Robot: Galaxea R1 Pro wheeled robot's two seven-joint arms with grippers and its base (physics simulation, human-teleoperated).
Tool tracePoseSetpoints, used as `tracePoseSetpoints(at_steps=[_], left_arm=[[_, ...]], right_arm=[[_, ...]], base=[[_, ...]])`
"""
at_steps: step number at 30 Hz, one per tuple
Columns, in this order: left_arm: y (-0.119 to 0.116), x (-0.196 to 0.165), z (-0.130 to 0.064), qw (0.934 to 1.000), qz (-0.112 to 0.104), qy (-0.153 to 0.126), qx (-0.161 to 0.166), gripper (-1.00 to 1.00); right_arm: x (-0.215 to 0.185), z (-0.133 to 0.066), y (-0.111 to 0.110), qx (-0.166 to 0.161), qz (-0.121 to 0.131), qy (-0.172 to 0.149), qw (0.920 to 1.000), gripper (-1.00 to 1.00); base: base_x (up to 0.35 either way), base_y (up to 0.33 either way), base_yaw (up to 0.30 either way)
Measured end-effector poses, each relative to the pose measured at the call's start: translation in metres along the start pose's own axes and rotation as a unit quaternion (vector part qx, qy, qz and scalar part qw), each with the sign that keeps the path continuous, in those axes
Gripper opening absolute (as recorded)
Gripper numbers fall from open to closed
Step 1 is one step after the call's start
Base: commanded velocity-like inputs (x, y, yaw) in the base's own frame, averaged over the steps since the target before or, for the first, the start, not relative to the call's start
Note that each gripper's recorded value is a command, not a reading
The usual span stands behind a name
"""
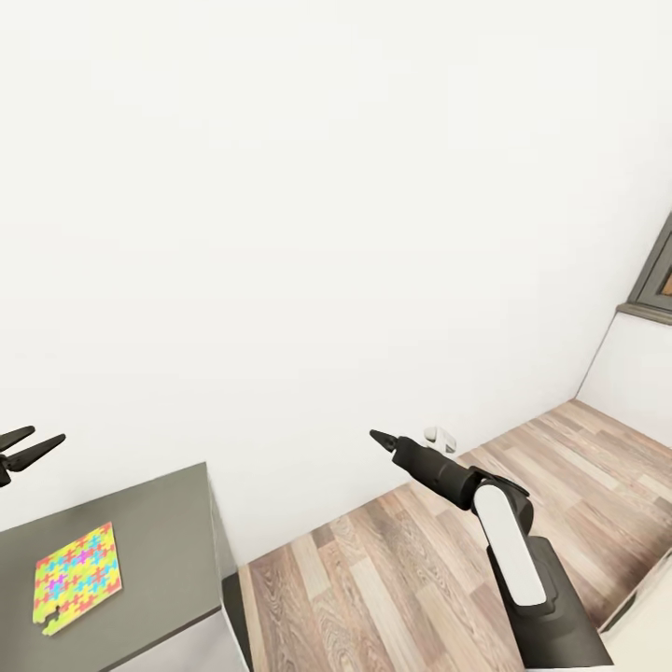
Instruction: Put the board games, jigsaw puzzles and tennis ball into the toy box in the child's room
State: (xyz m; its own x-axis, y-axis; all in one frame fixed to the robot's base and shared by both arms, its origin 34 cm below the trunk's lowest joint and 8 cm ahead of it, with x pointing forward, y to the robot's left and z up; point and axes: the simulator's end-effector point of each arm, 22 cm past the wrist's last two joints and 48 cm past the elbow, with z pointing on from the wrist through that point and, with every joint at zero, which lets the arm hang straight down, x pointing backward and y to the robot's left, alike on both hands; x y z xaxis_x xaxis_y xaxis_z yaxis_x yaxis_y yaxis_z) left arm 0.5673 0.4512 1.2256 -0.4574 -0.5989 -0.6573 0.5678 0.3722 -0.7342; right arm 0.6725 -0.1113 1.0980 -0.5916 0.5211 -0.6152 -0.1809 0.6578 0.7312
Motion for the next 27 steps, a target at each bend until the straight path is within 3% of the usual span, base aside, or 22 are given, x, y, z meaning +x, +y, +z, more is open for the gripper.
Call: tracePoseSetpoints(at_steps=[12,19,27], left_arm=[[0.009,0.004,0.002,1.0,-0.007,0.003,-0.005,1.0],[0.012,0.005,0.002,0.9999,-0.009,0.005,-0.007,1.0],[0.015,0.007,0.003,0.9999,-0.011,0.006,-0.009,1.0]], right_arm=[[-0.002,0.001,-0.016,0.011,0.012,-0.003,0.9999,1.0],[0.0,0.002,-0.021,0.014,0.016,-0.001,0.9998,1.0],[0.002,0.004,-0.024,0.016,0.018,0.001,0.9997,1.0]], base=[[0.113,-0.116,-0.078],[0.02,-0.262,-0.188],[0.002,-0.052,-0.218]])
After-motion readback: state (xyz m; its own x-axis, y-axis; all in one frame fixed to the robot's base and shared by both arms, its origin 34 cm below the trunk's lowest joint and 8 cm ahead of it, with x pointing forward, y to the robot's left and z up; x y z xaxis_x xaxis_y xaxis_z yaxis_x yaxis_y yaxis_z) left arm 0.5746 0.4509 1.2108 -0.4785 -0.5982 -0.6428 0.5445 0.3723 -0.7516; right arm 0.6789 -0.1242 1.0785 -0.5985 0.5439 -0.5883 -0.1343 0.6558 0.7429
